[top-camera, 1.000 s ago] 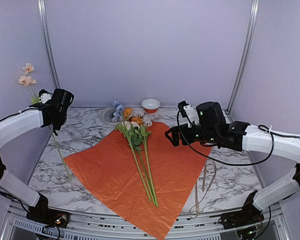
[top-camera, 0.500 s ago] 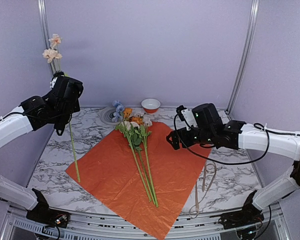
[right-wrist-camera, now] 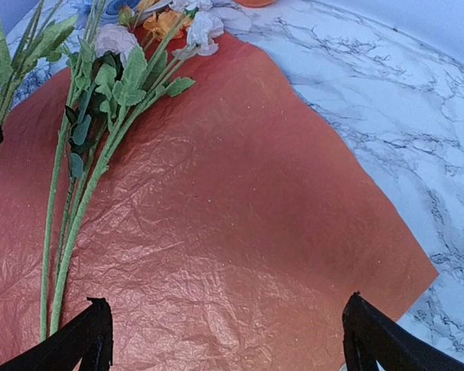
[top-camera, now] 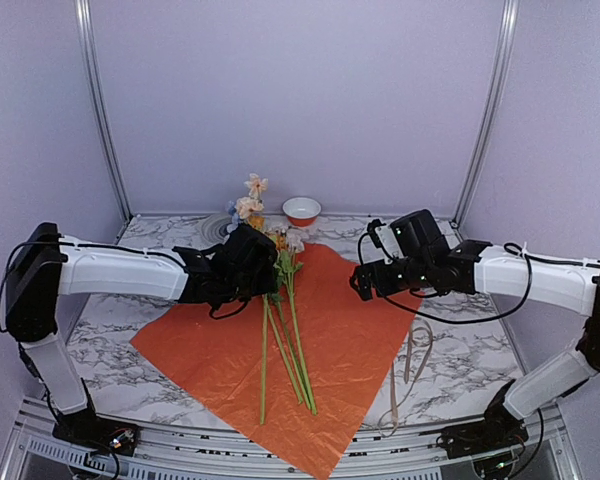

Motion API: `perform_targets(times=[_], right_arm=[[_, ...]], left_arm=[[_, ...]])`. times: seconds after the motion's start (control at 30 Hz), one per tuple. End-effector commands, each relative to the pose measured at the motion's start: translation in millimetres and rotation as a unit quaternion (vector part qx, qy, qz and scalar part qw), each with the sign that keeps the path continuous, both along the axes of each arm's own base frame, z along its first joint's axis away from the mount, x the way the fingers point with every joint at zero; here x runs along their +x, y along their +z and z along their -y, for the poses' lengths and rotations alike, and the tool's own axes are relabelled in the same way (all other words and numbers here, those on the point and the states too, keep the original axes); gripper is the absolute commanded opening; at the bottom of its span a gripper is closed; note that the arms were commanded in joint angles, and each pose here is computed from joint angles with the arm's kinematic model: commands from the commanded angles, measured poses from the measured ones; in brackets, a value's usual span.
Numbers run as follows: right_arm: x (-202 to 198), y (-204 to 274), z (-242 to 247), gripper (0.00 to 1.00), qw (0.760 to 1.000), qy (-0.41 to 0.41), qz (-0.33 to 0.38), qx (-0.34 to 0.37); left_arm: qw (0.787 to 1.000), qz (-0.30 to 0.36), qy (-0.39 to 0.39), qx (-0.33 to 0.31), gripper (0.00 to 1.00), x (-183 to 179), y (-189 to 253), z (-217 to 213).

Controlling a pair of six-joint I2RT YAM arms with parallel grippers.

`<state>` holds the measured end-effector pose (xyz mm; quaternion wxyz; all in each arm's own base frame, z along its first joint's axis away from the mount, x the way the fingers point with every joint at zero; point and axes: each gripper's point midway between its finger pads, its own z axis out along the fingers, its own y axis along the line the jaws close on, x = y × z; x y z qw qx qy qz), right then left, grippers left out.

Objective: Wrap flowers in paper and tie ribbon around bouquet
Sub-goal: Place the fake flower on the flattened wrapping paper.

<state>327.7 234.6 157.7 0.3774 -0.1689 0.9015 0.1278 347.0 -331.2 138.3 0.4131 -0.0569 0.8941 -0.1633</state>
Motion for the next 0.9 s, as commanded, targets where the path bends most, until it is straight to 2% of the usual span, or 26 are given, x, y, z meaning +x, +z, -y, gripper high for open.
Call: perform_targets(times=[0.0, 0.17, 0.43, 0.53, 0.6, 0.67, 0.87], right_arm=[[-1.1, -6.3, 2.2, 1.00, 1.000, -0.006, -0.016, 0.000], [-3.2, -6.2, 5.4, 1.00, 1.000, -0.007, -0.010, 0.001], [1.5, -7.2, 16.4, 1.00, 0.999, -0.031, -0.001, -0.011], [5.3, -10.4, 16.7, 1.00, 0.999, -0.028, 0.000, -0.017], [6.8, -12.7, 10.2, 0.98, 1.000, -0.013, -0.003, -0.015], [8.3, -15.9, 3.6, 0.95, 1.000, 0.001, -0.011, -0.016], [12.3, -28.4, -3.1, 0.90, 0.999, 0.015, -0.032, -0.035]], left_arm=[[0.995, 0.025, 0.003, -0.094, 0.00, 27.1, 22.6, 49.3], [0.993, 0.016, 0.017, -0.118, 0.00, 41.3, 5.5, 65.8], [0.994, -0.012, 0.056, -0.088, 0.01, 49.6, -23.4, 56.7], [0.995, -0.015, 0.057, -0.077, 0.11, 48.3, -30.5, 53.6], [0.997, -0.016, 0.040, -0.063, 0.26, 48.5, -32.4, 57.7], [0.998, -0.015, 0.033, -0.043, 0.37, 49.1, -32.7, 57.0], [1.000, 0.027, 0.014, 0.006, 0.56, 42.5, -0.7, 40.1]])
